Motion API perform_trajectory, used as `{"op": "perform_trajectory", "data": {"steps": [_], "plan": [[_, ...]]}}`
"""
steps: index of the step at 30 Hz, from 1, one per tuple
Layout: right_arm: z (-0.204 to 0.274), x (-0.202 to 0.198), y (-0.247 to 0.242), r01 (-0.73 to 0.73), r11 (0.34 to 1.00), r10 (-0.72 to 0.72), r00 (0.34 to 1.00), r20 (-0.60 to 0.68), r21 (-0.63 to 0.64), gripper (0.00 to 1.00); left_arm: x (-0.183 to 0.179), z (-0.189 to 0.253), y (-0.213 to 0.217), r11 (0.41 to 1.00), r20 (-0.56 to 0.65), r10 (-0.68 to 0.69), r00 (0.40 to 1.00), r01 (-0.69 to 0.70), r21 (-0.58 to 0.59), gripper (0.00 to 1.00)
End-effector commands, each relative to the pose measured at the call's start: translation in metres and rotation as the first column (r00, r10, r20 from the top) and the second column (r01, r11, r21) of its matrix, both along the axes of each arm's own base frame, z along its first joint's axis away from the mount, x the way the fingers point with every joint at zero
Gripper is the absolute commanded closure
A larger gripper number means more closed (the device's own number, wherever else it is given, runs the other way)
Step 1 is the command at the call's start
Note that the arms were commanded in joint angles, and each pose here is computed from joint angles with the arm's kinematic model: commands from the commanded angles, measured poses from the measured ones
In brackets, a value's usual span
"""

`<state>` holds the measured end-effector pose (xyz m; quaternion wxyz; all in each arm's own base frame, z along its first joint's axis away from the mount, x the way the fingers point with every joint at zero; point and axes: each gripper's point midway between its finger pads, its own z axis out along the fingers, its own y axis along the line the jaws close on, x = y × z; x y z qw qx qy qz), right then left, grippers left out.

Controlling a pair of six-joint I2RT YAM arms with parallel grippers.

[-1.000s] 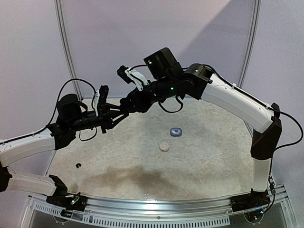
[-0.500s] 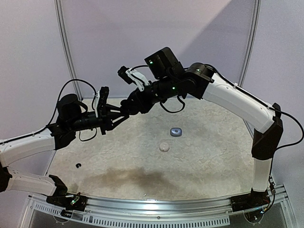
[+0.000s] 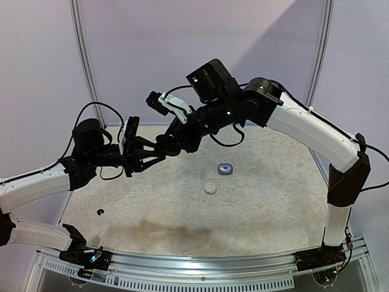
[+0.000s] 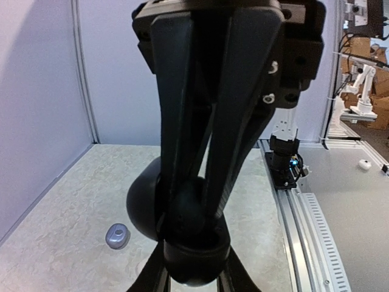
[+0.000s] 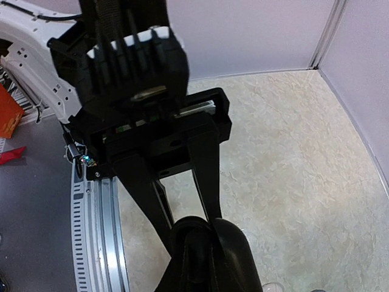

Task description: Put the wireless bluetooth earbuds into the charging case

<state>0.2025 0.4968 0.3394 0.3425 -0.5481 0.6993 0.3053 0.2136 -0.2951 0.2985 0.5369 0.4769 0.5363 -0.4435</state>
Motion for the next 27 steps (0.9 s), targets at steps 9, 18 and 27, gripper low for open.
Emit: {"op": "perform_trajectory", "data": {"steps": [9,18,27], "plan": [[-0.034,-0.026,-0.018,-0.124,0.972,0.134,0.990,0.039,-0.200,0.99,-0.017,0.043,-0.003,0.989,0.160,-0.128,0.979,0.138,-0.049,1.00],[-0.046,-0.025,-0.014,-0.107,0.963,0.124,0.991,0.055,-0.245,0.93,-0.014,0.043,-0.003,0.992,0.177,-0.107,0.978,0.117,-0.044,1.00],[-0.052,-0.020,-0.013,-0.100,0.958,0.126,0.989,0.081,-0.268,0.83,-0.015,0.042,-0.003,0.992,0.172,-0.111,0.979,0.120,-0.045,1.00]]}}
